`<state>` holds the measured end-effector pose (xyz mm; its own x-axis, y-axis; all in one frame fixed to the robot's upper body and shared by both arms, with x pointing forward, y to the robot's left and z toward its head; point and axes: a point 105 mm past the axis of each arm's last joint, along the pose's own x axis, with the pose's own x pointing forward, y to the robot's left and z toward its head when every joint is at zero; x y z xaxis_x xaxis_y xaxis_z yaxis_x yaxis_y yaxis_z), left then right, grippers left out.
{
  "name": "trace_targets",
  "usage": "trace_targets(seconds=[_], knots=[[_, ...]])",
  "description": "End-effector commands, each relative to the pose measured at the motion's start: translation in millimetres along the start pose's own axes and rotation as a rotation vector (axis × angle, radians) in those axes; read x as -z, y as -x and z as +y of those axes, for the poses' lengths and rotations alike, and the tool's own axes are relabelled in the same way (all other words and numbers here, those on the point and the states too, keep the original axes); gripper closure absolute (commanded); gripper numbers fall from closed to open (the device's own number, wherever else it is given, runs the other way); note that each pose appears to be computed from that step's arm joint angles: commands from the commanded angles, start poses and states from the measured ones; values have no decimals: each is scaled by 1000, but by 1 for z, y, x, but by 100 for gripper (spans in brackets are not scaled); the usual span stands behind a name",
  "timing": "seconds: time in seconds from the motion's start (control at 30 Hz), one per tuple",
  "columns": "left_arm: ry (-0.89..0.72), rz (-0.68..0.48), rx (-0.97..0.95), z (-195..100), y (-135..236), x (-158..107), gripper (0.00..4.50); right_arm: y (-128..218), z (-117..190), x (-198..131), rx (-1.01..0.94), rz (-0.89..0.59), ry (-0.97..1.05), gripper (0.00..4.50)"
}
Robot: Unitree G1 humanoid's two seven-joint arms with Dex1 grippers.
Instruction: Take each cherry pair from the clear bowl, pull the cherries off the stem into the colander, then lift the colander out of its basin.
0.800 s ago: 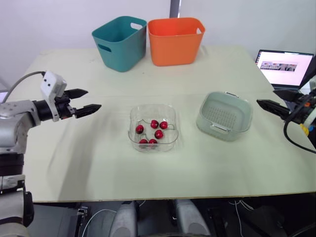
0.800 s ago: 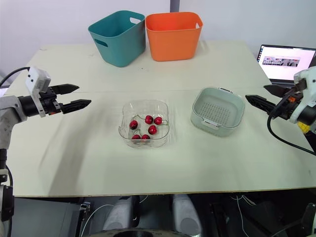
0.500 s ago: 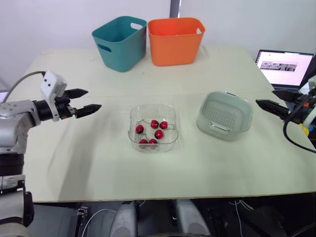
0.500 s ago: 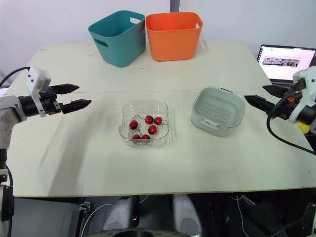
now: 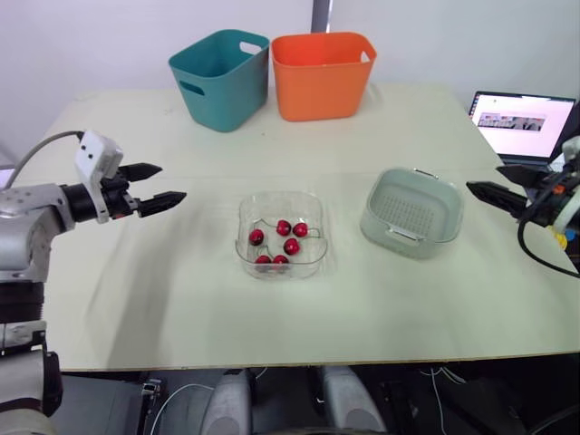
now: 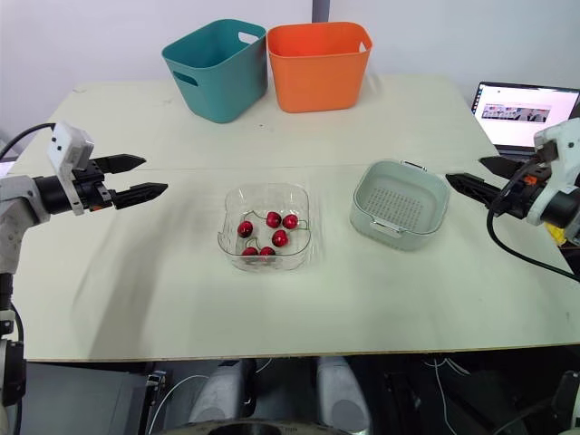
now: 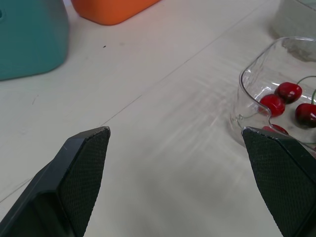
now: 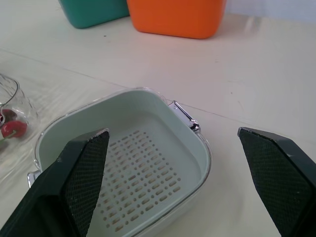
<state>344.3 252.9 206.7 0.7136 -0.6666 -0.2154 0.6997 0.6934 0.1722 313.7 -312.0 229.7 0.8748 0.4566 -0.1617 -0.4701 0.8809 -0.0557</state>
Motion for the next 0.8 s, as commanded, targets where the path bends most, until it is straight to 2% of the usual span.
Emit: trace_targets(seconds=[0.03,0.17,0.27,0.37,0.47,0.63,0.8], knots=[[-25,-42,1,-1,4,-13,0,0,4,-17,-7,-39,44,1],[-27,-33,-2,-1,4,-12,0,-3,4,-21,10,-46,48,1],[-25,-27,3,-2,4,-12,0,-13,5,-28,73,3,84,1],[-36,-24,43,-6,5,-23,0,-32,50,-68,-158,-54,28,1],[-70,-20,111,-12,5,-42,0,-55,99,-82,-352,67,71,1],[-108,58,283,-34,6,-52,0,-86,178,-79,-635,227,264,1],[-104,106,384,-57,6,-43,0,-101,213,-66,-770,313,396,1]])
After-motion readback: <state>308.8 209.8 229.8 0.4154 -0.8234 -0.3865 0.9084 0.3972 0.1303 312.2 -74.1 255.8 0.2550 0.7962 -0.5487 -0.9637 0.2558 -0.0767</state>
